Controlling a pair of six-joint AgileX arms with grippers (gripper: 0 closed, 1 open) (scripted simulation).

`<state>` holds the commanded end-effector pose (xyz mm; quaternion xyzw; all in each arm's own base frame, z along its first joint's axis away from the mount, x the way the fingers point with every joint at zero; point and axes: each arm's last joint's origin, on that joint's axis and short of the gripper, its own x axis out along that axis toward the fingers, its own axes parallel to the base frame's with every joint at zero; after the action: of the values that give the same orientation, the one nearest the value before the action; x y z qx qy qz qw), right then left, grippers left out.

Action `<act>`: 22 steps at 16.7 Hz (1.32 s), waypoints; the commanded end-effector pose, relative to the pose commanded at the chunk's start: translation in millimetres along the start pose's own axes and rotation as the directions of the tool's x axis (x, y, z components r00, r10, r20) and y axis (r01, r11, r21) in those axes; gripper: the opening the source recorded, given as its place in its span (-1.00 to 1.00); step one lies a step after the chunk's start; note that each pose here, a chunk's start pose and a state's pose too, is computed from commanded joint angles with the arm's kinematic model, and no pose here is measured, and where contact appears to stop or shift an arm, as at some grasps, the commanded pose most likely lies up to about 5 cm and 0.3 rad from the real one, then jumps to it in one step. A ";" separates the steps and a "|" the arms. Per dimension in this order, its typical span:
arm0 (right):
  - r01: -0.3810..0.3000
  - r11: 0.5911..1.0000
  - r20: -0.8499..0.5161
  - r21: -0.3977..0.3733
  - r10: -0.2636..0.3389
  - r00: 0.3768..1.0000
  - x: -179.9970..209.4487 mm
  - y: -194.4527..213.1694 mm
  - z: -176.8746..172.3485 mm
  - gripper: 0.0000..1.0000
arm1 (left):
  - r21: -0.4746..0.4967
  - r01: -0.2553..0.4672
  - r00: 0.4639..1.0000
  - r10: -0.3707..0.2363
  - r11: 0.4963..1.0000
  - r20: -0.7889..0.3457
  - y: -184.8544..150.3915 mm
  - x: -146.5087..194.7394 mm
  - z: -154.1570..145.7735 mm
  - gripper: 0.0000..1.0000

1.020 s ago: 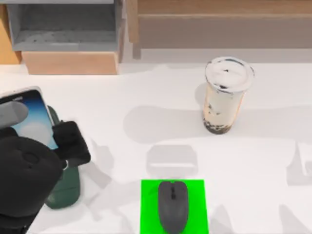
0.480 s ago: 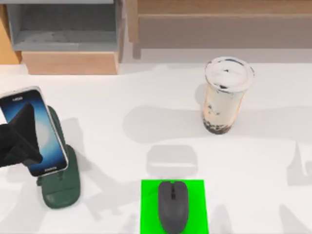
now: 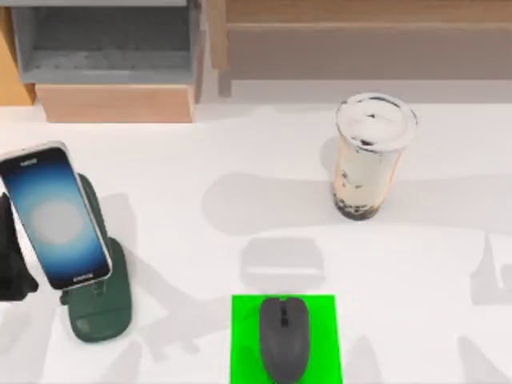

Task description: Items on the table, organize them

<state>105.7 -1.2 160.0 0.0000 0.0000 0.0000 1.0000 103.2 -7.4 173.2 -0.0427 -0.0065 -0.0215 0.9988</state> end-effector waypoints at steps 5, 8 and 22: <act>0.000 1.000 0.000 0.000 0.000 1.000 0.0 0.0 0.0 1.00 | 0.086 -0.042 0.999 0.044 0.995 -0.011 7.4 2.0 -12.6 1.00; 0.000 1.000 0.000 0.000 0.000 1.000 0.0 0.0 0.0 1.00 | 0.086 -0.042 0.999 0.044 0.995 -0.011 7.4 2.0 -12.6 1.00; -0.047 0.995 -0.117 0.089 0.058 0.991 47.6 39.3 14.8 1.00 | 0.086 -0.042 0.999 0.044 0.995 -0.011 7.4 2.0 -12.6 1.00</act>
<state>153.3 38.1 174.8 0.0428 0.0597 0.0263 0.9969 105.7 -1.2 160.0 0.0000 0.0000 0.0000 1.0000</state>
